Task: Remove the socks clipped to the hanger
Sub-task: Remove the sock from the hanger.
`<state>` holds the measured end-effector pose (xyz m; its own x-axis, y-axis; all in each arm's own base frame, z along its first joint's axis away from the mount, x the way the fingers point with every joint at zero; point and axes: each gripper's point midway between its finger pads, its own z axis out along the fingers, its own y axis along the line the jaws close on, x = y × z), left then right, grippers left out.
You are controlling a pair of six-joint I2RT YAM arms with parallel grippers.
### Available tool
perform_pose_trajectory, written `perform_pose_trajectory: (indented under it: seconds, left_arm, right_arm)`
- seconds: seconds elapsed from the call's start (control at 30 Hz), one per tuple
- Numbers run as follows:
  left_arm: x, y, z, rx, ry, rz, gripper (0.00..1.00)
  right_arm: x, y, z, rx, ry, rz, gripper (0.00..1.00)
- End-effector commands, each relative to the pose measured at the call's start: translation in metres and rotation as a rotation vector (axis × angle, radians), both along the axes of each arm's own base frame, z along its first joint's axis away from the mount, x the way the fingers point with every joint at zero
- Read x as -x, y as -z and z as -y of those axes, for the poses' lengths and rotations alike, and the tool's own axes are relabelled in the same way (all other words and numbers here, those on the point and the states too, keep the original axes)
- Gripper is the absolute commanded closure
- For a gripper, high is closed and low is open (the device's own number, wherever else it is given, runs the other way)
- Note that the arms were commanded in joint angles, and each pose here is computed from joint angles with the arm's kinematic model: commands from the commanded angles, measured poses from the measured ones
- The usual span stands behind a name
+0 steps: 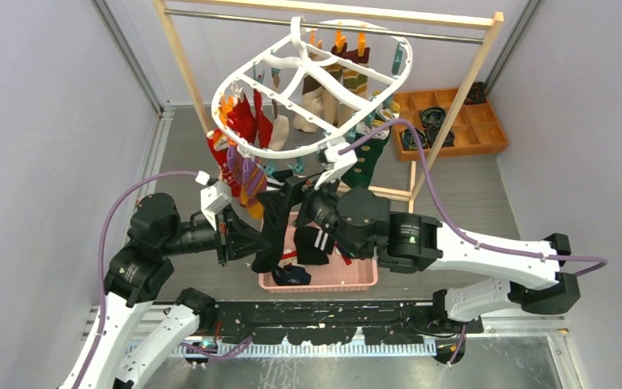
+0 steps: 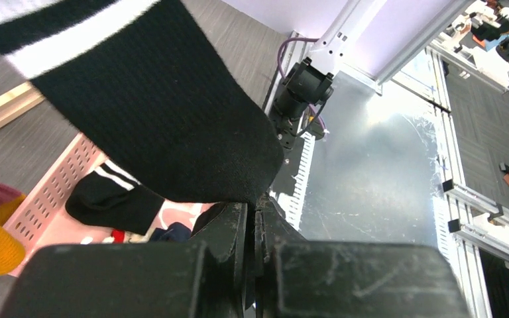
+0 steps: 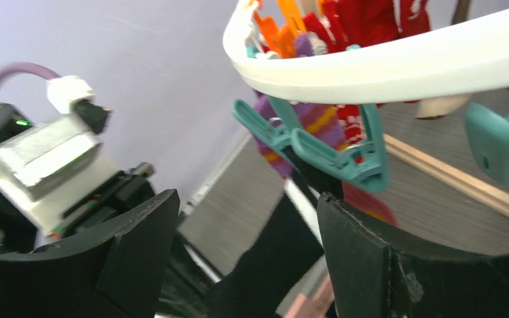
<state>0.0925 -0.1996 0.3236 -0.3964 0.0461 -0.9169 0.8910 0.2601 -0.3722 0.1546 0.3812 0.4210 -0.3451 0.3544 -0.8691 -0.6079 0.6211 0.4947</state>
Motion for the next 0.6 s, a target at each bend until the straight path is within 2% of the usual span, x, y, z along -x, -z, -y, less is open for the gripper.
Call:
perform_pose_trajectory:
  seconds: [0.0, 0.57]
  left_arm:
    - [0.012, -0.008, -0.002, 0.006, 0.051, 0.079, 0.99]
    - [0.028, -0.009, -0.006, 0.009, 0.108, 0.137, 0.99]
  right_arm:
    - [-0.014, -0.001, 0.008, 0.149, 0.087, 0.085, 0.18]
    - [-0.018, -0.032, -0.02, 0.198, 0.033, 0.221, 0.19]
